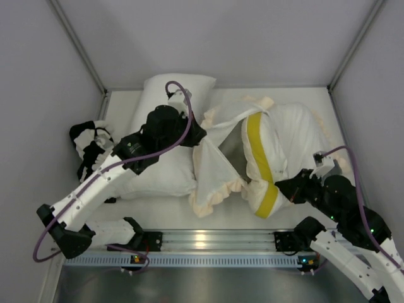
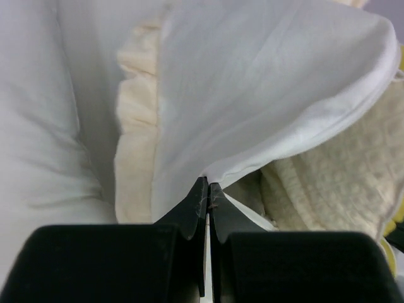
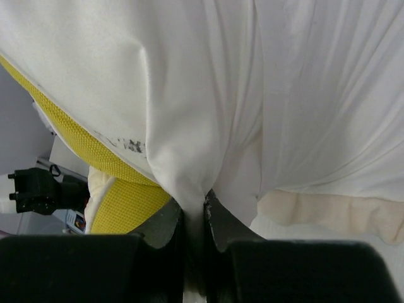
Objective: Remove the pillowcase from the pillow
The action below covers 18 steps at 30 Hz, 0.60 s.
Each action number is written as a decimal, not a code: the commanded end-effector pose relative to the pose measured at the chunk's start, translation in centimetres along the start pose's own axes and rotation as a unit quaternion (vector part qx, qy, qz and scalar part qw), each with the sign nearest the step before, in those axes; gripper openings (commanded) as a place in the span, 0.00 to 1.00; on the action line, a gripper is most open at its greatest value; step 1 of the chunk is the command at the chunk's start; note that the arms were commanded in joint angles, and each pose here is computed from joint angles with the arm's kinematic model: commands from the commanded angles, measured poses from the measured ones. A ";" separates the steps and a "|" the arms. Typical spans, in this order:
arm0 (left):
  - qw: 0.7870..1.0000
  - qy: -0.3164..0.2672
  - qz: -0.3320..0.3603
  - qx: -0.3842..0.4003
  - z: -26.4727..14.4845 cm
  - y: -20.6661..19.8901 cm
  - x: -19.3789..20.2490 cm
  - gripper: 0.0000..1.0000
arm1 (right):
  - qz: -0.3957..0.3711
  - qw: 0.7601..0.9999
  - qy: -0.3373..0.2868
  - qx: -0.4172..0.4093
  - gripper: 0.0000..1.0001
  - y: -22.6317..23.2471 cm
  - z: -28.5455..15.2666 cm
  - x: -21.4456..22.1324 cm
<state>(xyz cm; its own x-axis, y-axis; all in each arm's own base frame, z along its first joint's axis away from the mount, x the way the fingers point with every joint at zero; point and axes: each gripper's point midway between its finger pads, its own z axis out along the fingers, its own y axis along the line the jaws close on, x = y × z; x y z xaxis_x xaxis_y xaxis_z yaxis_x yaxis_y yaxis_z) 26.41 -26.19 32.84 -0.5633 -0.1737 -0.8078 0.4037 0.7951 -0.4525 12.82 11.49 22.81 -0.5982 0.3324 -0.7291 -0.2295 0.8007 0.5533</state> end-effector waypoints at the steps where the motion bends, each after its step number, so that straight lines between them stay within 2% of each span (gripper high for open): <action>1: 0.983 -0.155 0.010 -0.100 -0.1 3.1 -9.7 0.00 | -0.031 0.992 0.087 0.087 0.00 -4.4 -1.4 4.1; 2: 0.981 -0.164 0.008 -0.101 -0.1 3.0 -10.9 0.00 | -0.032 0.992 0.089 0.088 0.00 -4.4 -1.4 4.2; 4: 0.984 -0.140 0.005 -0.109 1.7 4.1 -10.6 0.00 | -0.033 0.992 0.086 0.085 0.00 -4.3 -1.6 4.1; 8: 0.995 -0.072 0.006 -0.067 4.2 3.5 -7.1 0.00 | -0.035 0.994 0.075 0.071 0.00 -3.7 -2.2 3.4; 9: 0.999 -0.032 -0.002 -0.044 5.0 3.4 -4.2 0.00 | -0.036 0.995 0.072 0.067 0.00 -3.5 -2.3 3.2; 11: 1.000 0.001 -0.012 0.011 5.7 2.2 -1.3 0.00 | -0.036 0.995 0.066 0.061 0.00 -3.1 -2.3 2.8; 12: 0.998 0.024 -0.022 0.062 5.1 0.6 0.3 0.00 | -0.035 0.996 0.061 0.053 0.00 -2.8 -2.2 2.6; 13: 0.996 0.048 -0.029 0.072 5.8 1.3 3.4 0.00 | -0.034 0.996 0.060 0.049 0.00 -2.6 -2.2 2.5; 16: 0.987 0.102 -0.024 0.121 4.7 -0.2 9.1 0.00 | -0.027 0.998 0.050 0.035 0.00 -1.9 -1.7 2.0; 17: 0.985 0.107 -0.015 0.135 4.2 -0.9 10.1 0.14 | -0.025 0.998 0.051 0.032 0.00 -1.6 -1.4 2.0; 18: 0.980 0.113 0.003 0.161 2.8 -2.5 11.2 0.22 | -0.023 0.998 0.050 0.027 0.00 -1.3 -1.3 1.8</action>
<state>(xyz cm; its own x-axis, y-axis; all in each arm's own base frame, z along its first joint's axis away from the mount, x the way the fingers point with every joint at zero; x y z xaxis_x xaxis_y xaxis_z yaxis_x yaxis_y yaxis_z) 24.50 -28.74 19.28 -0.7756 -0.0034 -0.6312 0.4206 0.7428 -0.5208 11.44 11.03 21.73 -0.6463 0.2730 -0.7126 -0.2330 0.8186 0.5250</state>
